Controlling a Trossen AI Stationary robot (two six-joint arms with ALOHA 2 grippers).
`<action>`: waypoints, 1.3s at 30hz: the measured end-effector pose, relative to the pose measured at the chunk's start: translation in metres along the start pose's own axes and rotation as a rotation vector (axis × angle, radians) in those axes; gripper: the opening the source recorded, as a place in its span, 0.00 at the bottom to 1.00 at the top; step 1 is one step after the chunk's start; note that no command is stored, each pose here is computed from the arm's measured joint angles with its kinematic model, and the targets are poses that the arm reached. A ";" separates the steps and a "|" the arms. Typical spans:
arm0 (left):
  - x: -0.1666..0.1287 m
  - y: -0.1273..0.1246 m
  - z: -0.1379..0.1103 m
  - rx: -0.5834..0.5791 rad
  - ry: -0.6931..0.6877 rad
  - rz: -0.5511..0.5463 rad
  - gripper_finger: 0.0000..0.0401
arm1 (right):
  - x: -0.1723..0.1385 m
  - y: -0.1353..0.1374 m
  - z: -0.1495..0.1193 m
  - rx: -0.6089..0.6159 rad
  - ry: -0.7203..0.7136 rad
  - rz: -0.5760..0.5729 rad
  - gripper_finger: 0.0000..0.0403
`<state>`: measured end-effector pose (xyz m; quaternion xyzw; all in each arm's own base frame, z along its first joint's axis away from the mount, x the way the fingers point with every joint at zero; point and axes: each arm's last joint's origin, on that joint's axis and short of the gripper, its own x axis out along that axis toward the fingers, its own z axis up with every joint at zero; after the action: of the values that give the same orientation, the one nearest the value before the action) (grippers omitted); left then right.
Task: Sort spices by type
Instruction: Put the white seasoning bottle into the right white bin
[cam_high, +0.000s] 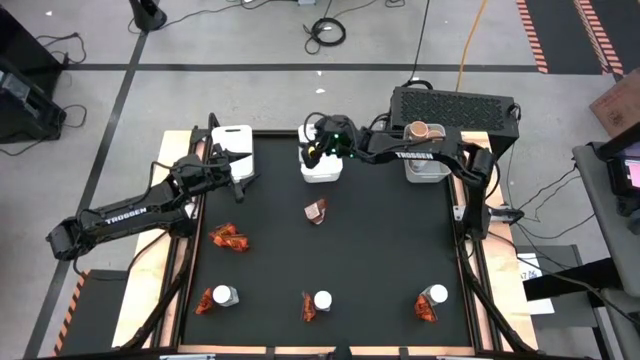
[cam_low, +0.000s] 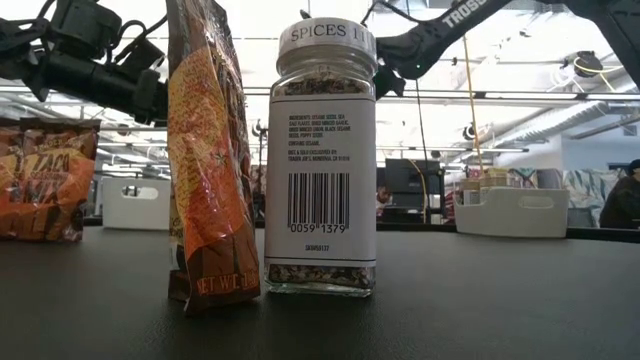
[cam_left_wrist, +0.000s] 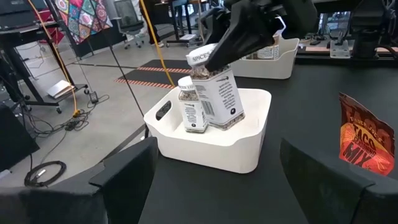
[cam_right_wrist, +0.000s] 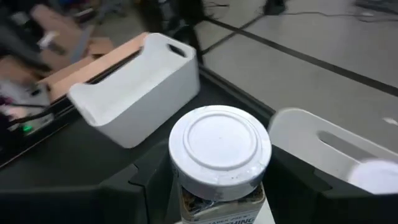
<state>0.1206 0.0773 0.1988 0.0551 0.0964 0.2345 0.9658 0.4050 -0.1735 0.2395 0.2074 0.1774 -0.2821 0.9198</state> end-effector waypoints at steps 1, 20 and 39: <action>0.000 0.000 0.000 0.000 0.000 0.000 0.84 | -0.001 0.002 -0.002 0.005 0.009 -0.030 0.50; 0.000 0.000 0.000 0.000 0.001 0.000 0.84 | 0.002 0.008 -0.038 0.095 -0.045 -0.538 0.50; 0.000 0.000 0.000 -0.001 -0.002 -0.007 0.84 | 0.020 0.000 -0.065 0.147 -0.027 -0.651 0.54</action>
<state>0.1206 0.0771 0.1989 0.0547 0.0956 0.2309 0.9667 0.4063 -0.1511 0.1751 0.2019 0.2012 -0.5758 0.7663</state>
